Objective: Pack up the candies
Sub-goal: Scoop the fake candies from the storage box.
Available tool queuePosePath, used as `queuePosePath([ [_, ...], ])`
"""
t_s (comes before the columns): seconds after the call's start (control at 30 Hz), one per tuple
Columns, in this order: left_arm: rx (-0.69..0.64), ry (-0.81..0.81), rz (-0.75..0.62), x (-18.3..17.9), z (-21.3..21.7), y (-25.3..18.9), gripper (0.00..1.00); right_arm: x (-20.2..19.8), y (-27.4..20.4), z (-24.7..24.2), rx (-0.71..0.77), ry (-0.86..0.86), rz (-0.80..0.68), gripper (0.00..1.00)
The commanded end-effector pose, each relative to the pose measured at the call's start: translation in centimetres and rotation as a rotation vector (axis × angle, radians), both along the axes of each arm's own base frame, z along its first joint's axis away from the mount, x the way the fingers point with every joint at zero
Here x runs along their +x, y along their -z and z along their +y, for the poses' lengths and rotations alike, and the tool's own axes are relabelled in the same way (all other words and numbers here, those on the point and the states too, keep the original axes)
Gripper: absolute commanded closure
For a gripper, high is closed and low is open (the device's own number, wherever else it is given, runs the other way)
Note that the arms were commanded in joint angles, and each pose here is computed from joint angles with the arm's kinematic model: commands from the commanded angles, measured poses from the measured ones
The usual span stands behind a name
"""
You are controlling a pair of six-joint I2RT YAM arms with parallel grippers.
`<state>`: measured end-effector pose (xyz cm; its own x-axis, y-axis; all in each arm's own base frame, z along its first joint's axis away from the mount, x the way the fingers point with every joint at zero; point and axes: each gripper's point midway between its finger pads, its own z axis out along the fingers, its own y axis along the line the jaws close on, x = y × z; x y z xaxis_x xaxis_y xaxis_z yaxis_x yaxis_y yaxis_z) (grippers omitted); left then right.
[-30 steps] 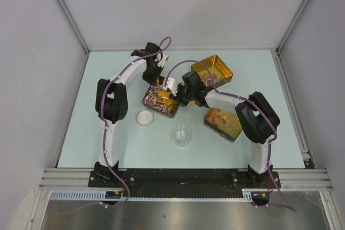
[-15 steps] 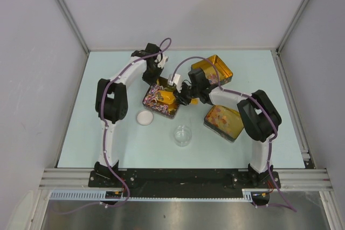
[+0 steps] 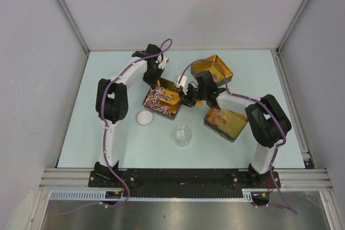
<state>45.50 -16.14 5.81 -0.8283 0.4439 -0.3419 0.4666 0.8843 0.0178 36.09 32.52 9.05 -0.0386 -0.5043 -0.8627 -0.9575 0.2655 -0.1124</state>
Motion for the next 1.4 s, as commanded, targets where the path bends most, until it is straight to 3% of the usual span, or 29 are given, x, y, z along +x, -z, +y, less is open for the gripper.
queuePosePath([
  [0.0, -0.031, 0.011, -0.086, 0.5, -0.1, -4.2, 1.00, 0.3, -3.2, -0.4, 0.032, -0.006, -0.118, 1.00],
  [0.27, -0.024, -0.001, -0.090, 0.6, 0.2, -4.2, 1.00, -0.4, -3.4, -1.9, 0.015, 0.007, -0.142, 1.00],
  [0.53, -0.032, -0.026, -0.080, 1.0, 0.9, -3.9, 1.00, -1.6, -8.0, -3.8, 0.075, 0.030, -0.184, 1.00],
  [0.83, -0.027, -0.034, -0.066, 1.0, 1.1, -3.2, 1.00, -2.7, -10.9, -5.1, 0.175, 0.057, -0.127, 1.00],
  [1.2, -0.042, -0.055, -0.060, 1.6, 1.6, -3.2, 1.00, -5.6, -10.3, -7.8, 0.058, 0.024, -0.065, 1.00],
  [1.37, -0.037, -0.063, -0.060, 1.8, 1.9, -3.1, 1.00, -5.6, -13.2, -8.9, 0.134, 0.053, -0.081, 1.00],
])
